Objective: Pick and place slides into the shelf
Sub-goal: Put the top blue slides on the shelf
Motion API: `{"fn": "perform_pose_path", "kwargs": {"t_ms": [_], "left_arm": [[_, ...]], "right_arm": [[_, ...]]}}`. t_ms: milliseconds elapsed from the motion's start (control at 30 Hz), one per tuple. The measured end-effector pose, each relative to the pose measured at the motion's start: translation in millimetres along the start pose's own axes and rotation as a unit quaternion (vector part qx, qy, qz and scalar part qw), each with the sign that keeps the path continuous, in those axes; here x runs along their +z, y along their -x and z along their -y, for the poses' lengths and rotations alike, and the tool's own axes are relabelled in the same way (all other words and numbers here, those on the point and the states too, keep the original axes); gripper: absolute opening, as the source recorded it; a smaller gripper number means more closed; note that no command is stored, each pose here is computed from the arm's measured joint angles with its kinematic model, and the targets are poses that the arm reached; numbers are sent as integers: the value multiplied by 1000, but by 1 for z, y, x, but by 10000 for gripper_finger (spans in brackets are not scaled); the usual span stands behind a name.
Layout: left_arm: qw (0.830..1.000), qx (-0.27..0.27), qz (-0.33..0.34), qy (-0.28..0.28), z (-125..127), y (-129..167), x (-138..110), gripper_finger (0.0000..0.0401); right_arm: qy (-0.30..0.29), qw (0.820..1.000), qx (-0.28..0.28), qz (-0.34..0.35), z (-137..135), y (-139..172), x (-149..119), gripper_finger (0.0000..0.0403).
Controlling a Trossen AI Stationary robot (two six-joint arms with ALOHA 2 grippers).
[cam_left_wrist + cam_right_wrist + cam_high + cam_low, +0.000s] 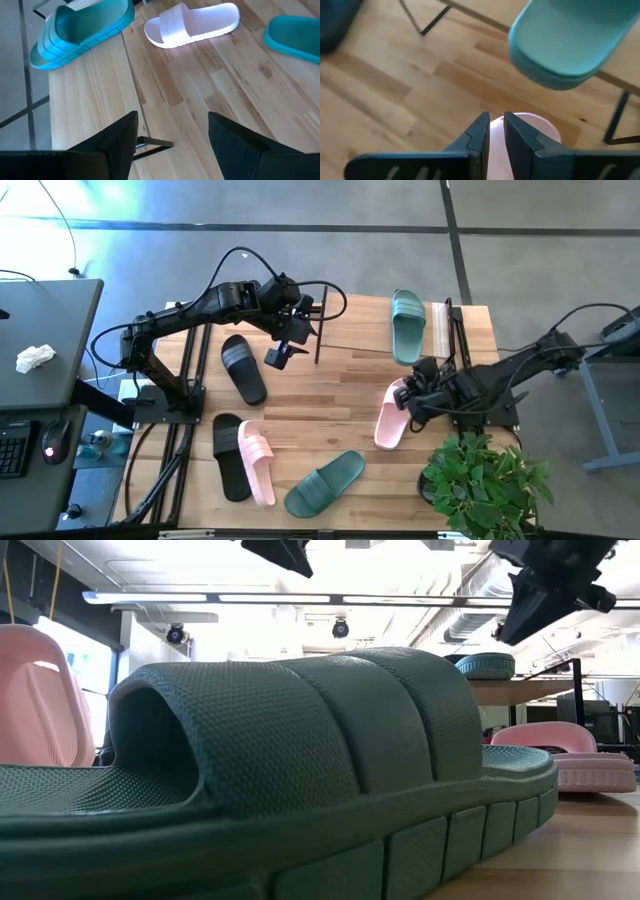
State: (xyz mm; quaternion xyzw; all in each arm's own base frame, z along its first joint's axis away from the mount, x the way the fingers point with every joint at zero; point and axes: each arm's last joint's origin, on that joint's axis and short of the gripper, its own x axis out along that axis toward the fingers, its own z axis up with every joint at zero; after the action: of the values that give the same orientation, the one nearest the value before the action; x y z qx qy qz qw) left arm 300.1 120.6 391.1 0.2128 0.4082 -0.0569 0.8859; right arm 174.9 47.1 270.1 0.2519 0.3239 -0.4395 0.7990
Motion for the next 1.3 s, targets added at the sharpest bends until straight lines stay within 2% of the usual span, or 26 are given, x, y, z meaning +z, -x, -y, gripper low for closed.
{"fn": "perform_pose_path", "kwargs": {"t_ms": [1033, 1300], "left_arm": [[1000, 0, 0, 6, 0, 0, 0, 225], [1000, 0, 0, 6, 0, 0, 0, 225]], "right_arm": [[-48, 997, -62, 3, 12, -18, 22, 44], [-60, 997, -51, -5, 15, -16, 24, 44]]}}
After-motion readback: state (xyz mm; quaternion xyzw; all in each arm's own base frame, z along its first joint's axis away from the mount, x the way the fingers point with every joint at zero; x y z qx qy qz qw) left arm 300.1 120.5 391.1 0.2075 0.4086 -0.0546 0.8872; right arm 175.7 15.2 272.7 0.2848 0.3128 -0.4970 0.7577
